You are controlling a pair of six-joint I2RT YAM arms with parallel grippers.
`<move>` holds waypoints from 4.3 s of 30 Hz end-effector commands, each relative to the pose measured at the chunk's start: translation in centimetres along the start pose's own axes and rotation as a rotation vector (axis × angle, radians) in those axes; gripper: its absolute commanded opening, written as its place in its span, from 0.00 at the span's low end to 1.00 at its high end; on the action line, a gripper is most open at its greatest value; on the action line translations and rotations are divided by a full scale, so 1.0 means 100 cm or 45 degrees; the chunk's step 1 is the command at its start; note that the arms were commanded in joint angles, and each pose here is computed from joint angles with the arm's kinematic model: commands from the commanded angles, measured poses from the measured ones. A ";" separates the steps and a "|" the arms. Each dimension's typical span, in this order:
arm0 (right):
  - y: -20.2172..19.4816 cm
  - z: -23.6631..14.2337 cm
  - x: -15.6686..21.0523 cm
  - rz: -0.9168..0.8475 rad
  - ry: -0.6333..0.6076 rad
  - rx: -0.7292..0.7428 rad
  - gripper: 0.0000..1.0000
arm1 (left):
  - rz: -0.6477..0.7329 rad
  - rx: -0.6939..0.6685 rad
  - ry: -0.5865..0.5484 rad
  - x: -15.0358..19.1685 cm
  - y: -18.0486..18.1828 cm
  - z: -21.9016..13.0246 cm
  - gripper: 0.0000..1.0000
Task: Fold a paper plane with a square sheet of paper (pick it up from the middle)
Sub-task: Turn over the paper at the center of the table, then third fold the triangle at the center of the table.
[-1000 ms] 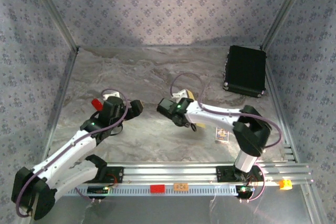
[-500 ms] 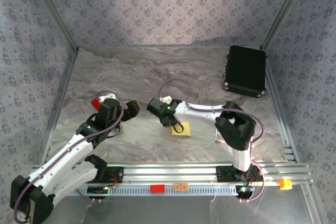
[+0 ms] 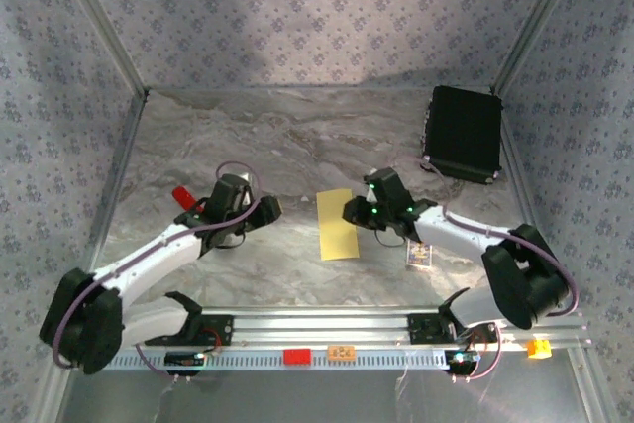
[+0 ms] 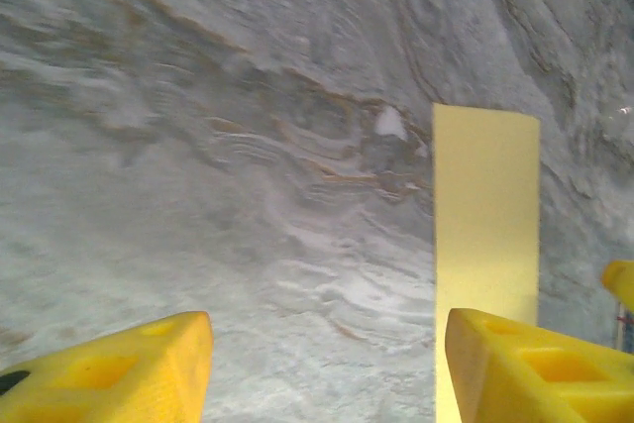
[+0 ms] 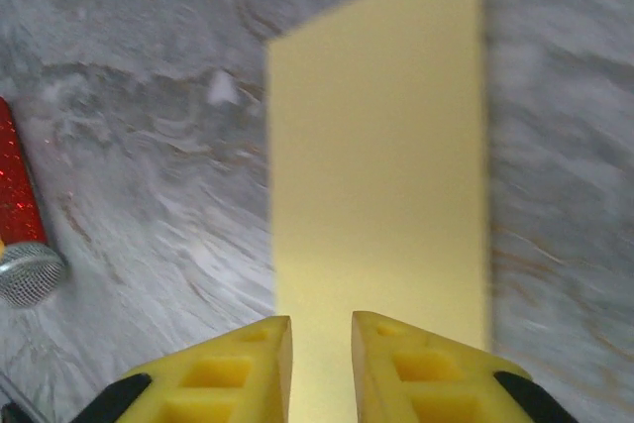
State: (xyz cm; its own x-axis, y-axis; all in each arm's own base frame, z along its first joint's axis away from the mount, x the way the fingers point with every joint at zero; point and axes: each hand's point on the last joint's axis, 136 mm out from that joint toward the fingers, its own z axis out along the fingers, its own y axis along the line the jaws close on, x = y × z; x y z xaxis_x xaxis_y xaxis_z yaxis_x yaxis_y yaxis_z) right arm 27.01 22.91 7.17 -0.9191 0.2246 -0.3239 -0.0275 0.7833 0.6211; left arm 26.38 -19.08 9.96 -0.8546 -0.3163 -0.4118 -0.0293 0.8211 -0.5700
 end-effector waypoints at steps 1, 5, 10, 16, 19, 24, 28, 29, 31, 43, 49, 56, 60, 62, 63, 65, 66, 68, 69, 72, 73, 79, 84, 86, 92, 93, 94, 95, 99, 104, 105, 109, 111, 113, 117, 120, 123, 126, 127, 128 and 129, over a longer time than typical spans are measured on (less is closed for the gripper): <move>-0.001 -0.003 0.007 0.143 0.035 -0.156 0.18 | 0.000 0.246 0.055 -0.004 -0.048 0.009 0.56; -0.008 0.000 0.016 0.146 0.080 -0.146 0.10 | 0.004 0.270 0.193 0.013 -0.060 0.031 0.53; -0.010 0.007 0.018 0.154 0.113 -0.147 0.08 | 0.004 0.290 0.322 0.032 -0.076 0.053 0.48; -0.012 0.018 0.021 0.157 0.144 -0.157 0.08 | -0.006 0.262 0.375 0.043 -0.075 0.067 0.46; -0.016 0.025 0.024 0.173 0.164 -0.153 0.08 | -0.006 0.267 0.396 0.045 -0.076 0.070 0.46; -0.047 0.034 0.041 0.240 0.223 -0.018 0.08 | -0.009 0.266 0.429 0.050 -0.077 0.076 0.47; -0.064 0.038 0.054 0.320 0.268 0.040 0.07 | -0.018 0.266 0.463 0.056 -0.076 0.080 0.46; -0.065 0.039 0.055 0.326 0.273 0.040 0.07 | -0.018 0.263 0.469 0.057 -0.075 0.082 0.46; -0.064 0.039 0.055 0.335 0.271 0.033 0.07 | -0.018 0.262 0.478 0.059 -0.075 0.083 0.46; -0.072 0.039 0.057 0.346 0.285 0.096 0.07 | -0.028 0.246 0.536 0.072 -0.072 0.095 0.40; -0.074 0.039 0.057 0.352 0.282 0.111 0.06 | -0.032 0.238 0.555 0.076 -0.070 0.100 0.38; -0.076 0.040 0.058 0.359 0.286 0.120 0.06 | -0.034 0.245 0.577 0.080 -0.072 0.103 0.35; -0.075 0.040 0.057 0.355 0.283 0.116 0.06 | -0.039 0.239 0.581 0.081 -0.070 0.104 0.35; -0.075 0.039 0.057 0.354 0.282 0.113 0.06 | -0.036 0.242 0.579 0.081 -0.072 0.104 0.35; -0.075 0.039 0.057 0.354 0.281 0.114 0.06 | -0.037 0.244 0.579 0.080 -0.072 0.104 0.35; -0.075 0.039 0.057 0.356 0.280 0.117 0.06 | -0.034 0.249 0.579 0.080 -0.073 0.104 0.35; -0.075 0.039 0.057 0.356 0.281 0.116 0.06 | -0.034 0.252 0.578 0.080 -0.074 0.104 0.35; -0.075 0.039 0.057 0.357 0.280 0.116 0.06 | -0.033 0.263 0.569 0.078 -0.076 0.103 0.35; -0.075 0.039 0.057 0.357 0.279 0.116 0.06 | -0.034 0.270 0.563 0.077 -0.077 0.103 0.35; -0.075 0.039 0.057 0.357 0.279 0.117 0.06 | -0.037 0.302 0.545 0.075 -0.081 0.101 0.35; -0.075 0.039 0.057 0.355 0.279 0.118 0.06 | -0.038 0.308 0.537 0.074 -0.082 0.101 0.35; -0.075 0.039 0.056 0.360 0.277 0.116 0.06 | -0.037 0.307 0.514 0.071 -0.082 0.100 0.35; -0.074 0.039 0.056 0.355 0.276 0.112 0.06 | -0.043 0.281 0.510 0.072 -0.077 0.101 0.34; -0.074 0.039 0.056 0.358 0.273 0.109 0.06 | -0.051 0.264 0.510 0.072 -0.075 0.101 0.34; -0.072 0.039 0.055 0.355 0.275 0.105 0.07 | -0.093 0.208 0.532 0.077 -0.066 0.100 0.35; -0.072 0.039 0.055 0.354 0.275 0.104 0.07 | -0.102 0.200 0.534 0.077 -0.065 0.100 0.35; -0.072 0.039 0.055 0.355 0.274 0.103 0.07 | -0.109 0.195 0.539 0.078 -0.064 0.101 0.35; -0.071 0.039 0.054 0.354 0.273 0.102 0.07 | -0.117 0.189 0.546 0.079 -0.063 0.101 0.35; -0.072 0.039 0.054 0.354 0.273 0.102 0.07 | -0.129 0.189 0.556 0.081 -0.063 0.101 0.35; -0.071 0.039 0.053 0.353 0.270 0.097 0.06 | -0.125 0.202 0.549 0.078 -0.067 0.102 0.30; -0.070 0.039 0.054 0.352 0.271 0.096 0.07 | -0.128 0.205 0.549 0.078 -0.067 0.102 0.29; -0.068 0.039 0.053 0.347 0.266 0.084 0.07 | -0.131 0.225 0.547 0.078 -0.069 0.103 0.24; -0.068 0.039 0.052 0.347 0.262 0.078 0.07 | -0.133 0.222 0.547 0.078 -0.069 0.102 0.23; -0.066 0.039 0.052 0.342 0.261 0.072 0.07 | -0.137 0.216 0.544 0.078 -0.067 0.102 0.21; -0.059 0.037 0.047 0.319 0.236 0.025 0.10 | -0.141 0.212 0.537 0.077 -0.066 0.101 0.11; -0.047 0.029 0.039 0.247 0.171 -0.030 0.16 | -0.143 0.217 0.523 0.075 -0.068 0.098 0.02; -0.036 0.015 0.028 0.154 0.089 -0.041 0.30 | -0.145 0.232 0.518 0.073 -0.071 0.094 0.00; -0.029 -0.001 0.021 0.039 0.018 -0.011 0.43 | -0.150 0.247 0.523 0.072 -0.074 0.091 0.00; -0.027 -0.006 0.019 0.003 -0.004 -0.005 0.47 | -0.153 0.252 0.523 0.071 -0.075 0.090 0.00; -0.023 -0.011 0.018 -0.043 -0.026 -0.007 0.50 | -0.156 0.252 0.524 0.071 -0.076 0.088 0.00; -0.018 -0.016 0.016 -0.096 -0.050 -0.015 0.51 | -0.158 0.251 0.527 0.071 -0.076 0.087 0.00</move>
State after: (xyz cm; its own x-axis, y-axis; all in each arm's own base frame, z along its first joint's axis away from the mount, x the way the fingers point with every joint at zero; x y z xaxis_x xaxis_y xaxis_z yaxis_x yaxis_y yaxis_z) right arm 25.35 21.98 6.34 -0.9191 0.2498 -0.3048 -0.0299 0.7271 0.6859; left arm 25.40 -31.51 3.78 -0.9858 -0.1631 -0.0388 -0.0860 0.6910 -0.7177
